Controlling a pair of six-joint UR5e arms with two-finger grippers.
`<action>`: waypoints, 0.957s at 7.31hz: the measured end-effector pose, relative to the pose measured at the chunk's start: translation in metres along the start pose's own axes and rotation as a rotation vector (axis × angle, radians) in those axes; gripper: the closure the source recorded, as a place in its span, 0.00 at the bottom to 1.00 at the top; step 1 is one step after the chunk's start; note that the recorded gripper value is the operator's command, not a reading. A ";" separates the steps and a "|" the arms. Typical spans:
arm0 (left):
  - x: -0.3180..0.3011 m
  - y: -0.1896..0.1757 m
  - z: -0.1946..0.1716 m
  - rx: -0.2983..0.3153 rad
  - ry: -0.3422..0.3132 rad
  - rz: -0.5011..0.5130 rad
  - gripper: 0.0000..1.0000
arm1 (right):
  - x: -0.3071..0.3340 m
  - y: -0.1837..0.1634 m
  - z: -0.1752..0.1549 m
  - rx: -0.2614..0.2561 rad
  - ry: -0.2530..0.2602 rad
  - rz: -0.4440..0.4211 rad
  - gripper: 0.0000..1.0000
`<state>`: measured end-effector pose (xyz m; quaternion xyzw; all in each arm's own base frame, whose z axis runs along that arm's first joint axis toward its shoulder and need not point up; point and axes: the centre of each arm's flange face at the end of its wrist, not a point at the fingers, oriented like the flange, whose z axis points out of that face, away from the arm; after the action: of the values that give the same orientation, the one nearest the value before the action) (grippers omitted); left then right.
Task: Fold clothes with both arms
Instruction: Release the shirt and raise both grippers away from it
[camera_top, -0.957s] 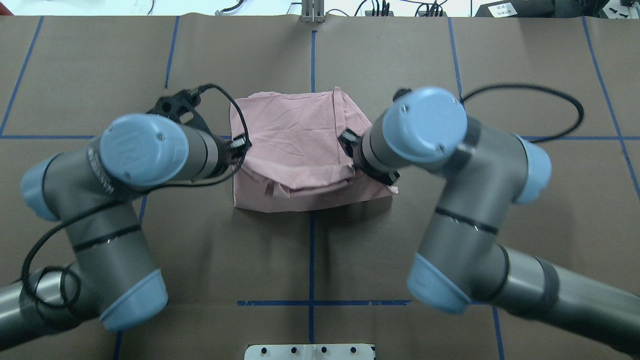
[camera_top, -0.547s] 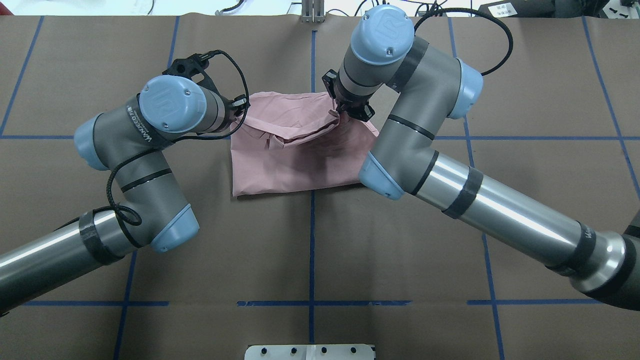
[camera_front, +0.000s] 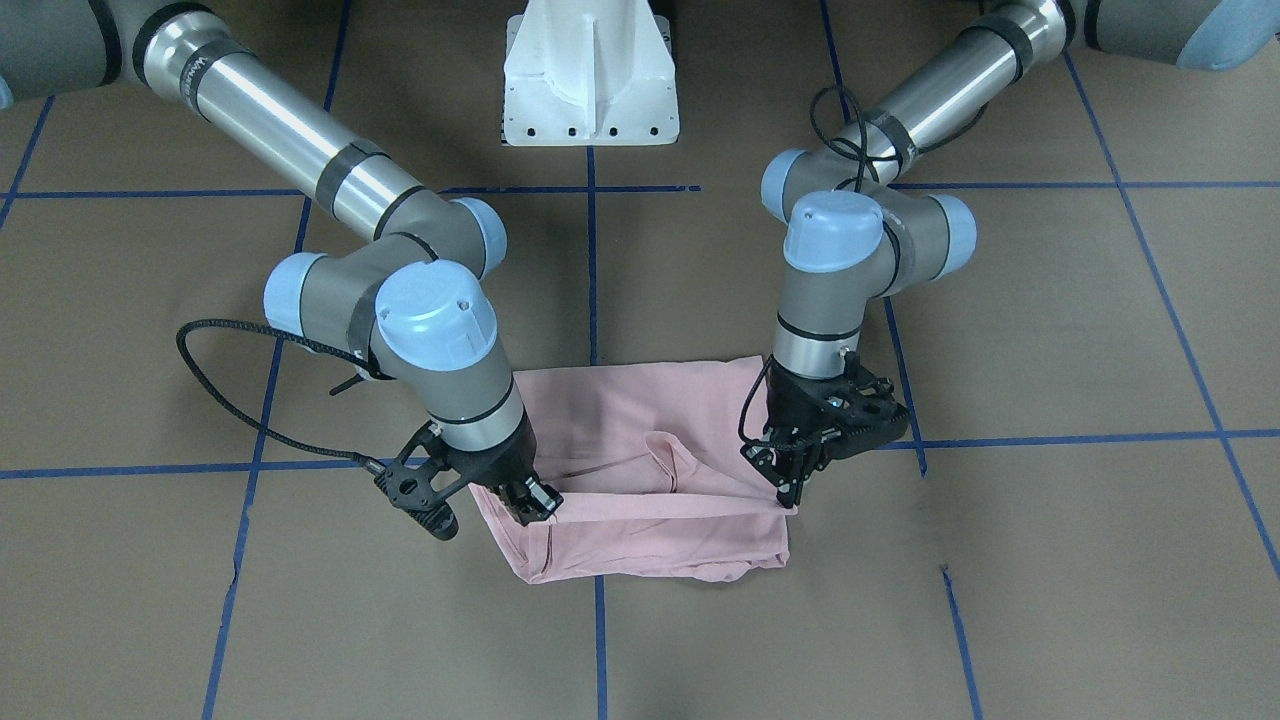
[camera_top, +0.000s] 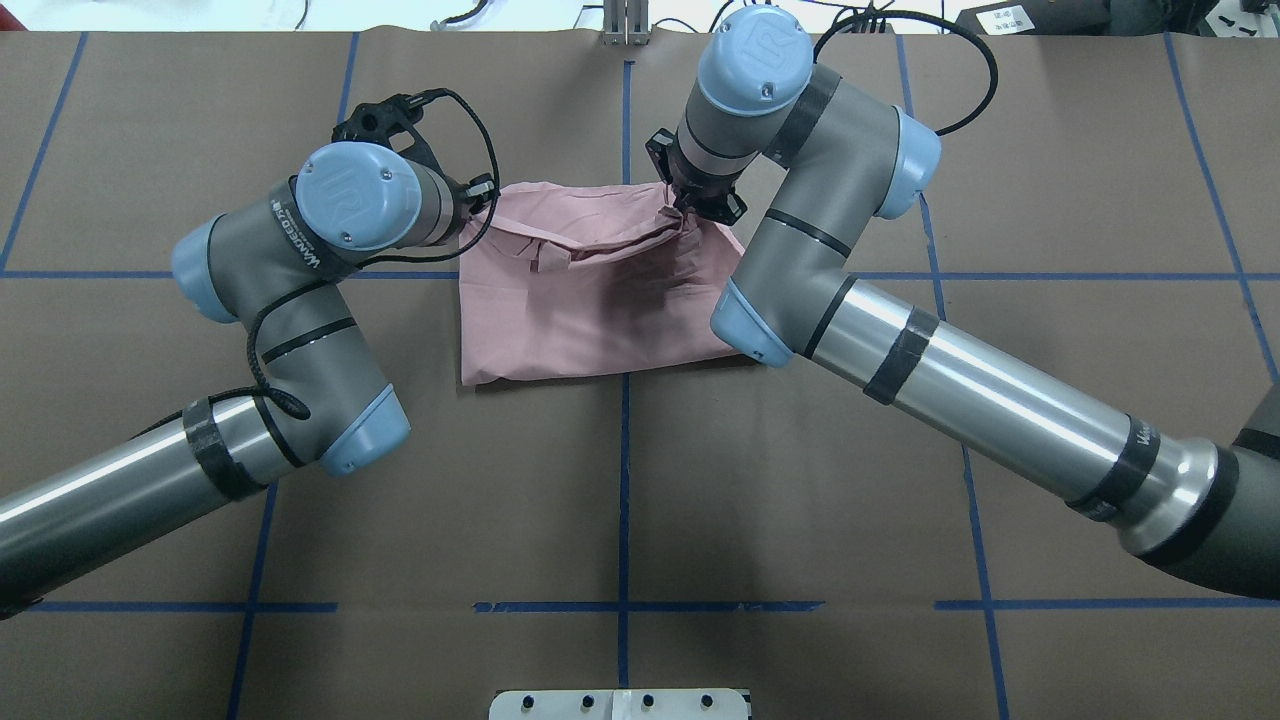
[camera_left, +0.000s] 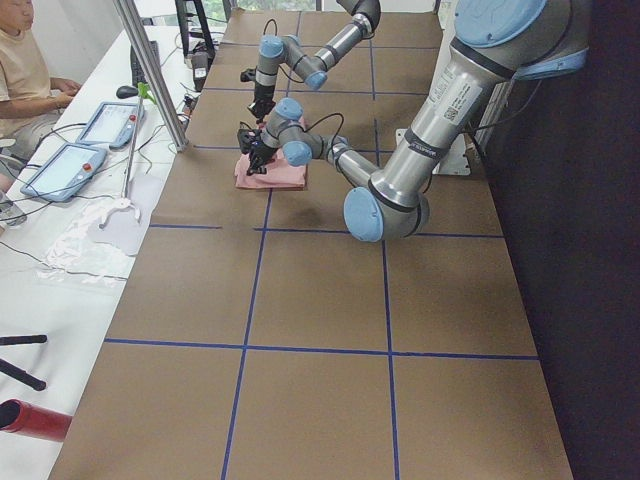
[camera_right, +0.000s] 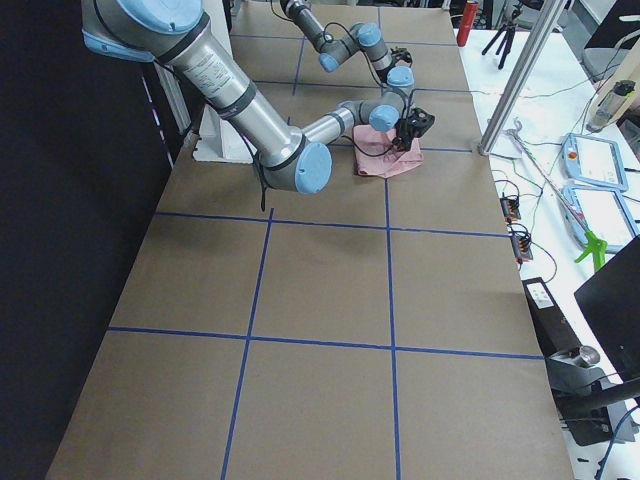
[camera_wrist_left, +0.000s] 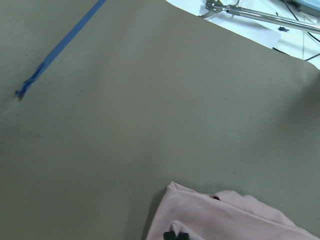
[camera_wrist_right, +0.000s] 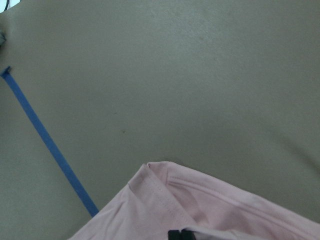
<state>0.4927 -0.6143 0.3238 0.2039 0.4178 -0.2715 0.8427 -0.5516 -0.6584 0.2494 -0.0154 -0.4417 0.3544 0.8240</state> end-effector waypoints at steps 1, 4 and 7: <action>-0.015 -0.015 0.022 0.044 0.022 0.055 0.00 | -0.004 -0.018 0.013 0.024 -0.005 -0.063 0.00; -0.021 -0.036 0.018 0.065 0.081 0.115 0.00 | -0.005 -0.085 -0.004 0.057 -0.015 -0.153 0.00; -0.083 -0.092 -0.040 -0.079 0.177 0.274 0.00 | 0.070 -0.187 -0.052 -0.009 -0.035 -0.253 0.00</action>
<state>0.3693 -0.6388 0.3585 0.2487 0.4691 -0.1184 0.8391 -0.3817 -0.7414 0.3311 0.0430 -0.4562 0.2459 0.8541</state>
